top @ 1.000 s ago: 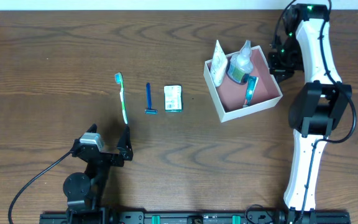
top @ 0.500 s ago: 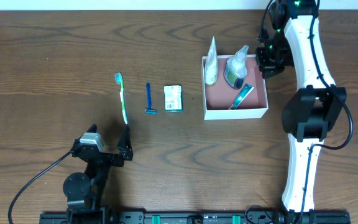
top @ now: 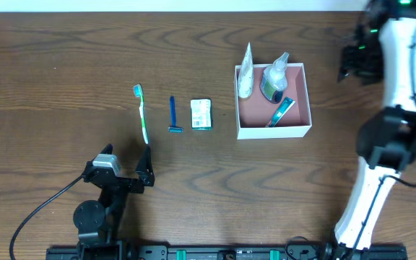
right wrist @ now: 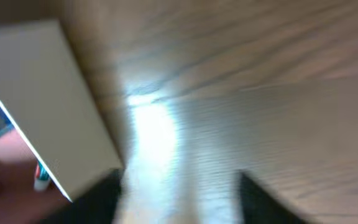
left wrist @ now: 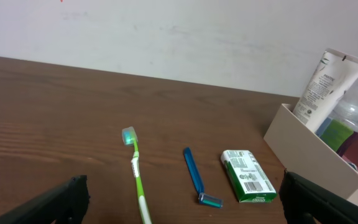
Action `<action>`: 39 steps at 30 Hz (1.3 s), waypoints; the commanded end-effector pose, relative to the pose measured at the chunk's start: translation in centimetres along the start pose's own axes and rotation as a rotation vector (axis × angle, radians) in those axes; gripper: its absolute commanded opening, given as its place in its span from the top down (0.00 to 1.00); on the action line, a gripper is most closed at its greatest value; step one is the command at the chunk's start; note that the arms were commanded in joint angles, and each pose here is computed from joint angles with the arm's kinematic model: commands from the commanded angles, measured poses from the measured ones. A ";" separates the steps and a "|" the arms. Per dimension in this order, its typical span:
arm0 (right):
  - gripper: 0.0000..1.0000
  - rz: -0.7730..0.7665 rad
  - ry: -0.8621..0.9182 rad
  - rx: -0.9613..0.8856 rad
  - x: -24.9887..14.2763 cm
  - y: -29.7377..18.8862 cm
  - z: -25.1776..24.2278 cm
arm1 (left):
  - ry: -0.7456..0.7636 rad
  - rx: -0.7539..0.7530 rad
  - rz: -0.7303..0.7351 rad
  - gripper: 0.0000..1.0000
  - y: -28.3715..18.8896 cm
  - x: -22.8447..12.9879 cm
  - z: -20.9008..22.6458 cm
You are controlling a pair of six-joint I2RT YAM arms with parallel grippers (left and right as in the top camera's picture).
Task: Pack container
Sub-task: 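Release the toothpaste and withdraw the right gripper to the right, then reach the left gripper forward and grasp the green soap box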
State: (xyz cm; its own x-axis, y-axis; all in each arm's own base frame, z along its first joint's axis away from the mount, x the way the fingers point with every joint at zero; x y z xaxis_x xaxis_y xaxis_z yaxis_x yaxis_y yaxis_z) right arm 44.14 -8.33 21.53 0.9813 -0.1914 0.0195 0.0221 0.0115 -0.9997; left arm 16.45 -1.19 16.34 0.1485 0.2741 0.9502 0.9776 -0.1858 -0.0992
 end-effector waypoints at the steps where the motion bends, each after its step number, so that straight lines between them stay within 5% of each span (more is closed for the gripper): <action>1: 0.01 -0.140 0.106 -0.017 -0.3 -4.3 -3.1 | -0.022 0.006 0.048 0.02 0.1 -1.2 0.3; 7: 0.01 -0.100 0.259 -0.002 -0.6 -3.1 -5.6 | -0.022 0.006 0.048 0.02 0.1 -1.2 0.3; 31: 0.01 -0.132 0.326 -0.072 0.8 0.0 -6.4 | -0.006 0.006 0.024 0.02 0.1 -0.8 0.3; 39: 0.01 -0.132 0.326 -0.072 0.8 0.0 -6.4 | 0.030 -0.180 -0.088 0.02 -0.2 1.9 -2.0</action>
State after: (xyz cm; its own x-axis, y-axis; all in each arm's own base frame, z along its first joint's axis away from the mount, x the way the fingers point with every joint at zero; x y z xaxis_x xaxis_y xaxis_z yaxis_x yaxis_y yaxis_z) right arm 43.69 -14.74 21.55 0.8646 -0.4782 0.1544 0.1271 -0.0892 -0.9879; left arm 16.46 -1.72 17.83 0.0664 0.2679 0.9612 0.9695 -0.2450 0.0013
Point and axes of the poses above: each gripper's point midway between its finger pads, its own y axis out along the fingers, its own z axis along the line the jaws close on, x = y × z, the point moved 8 cm from there along -y, back along the fingers, and after that the axes turned 4 degrees about -y, right-handed, at the moved point
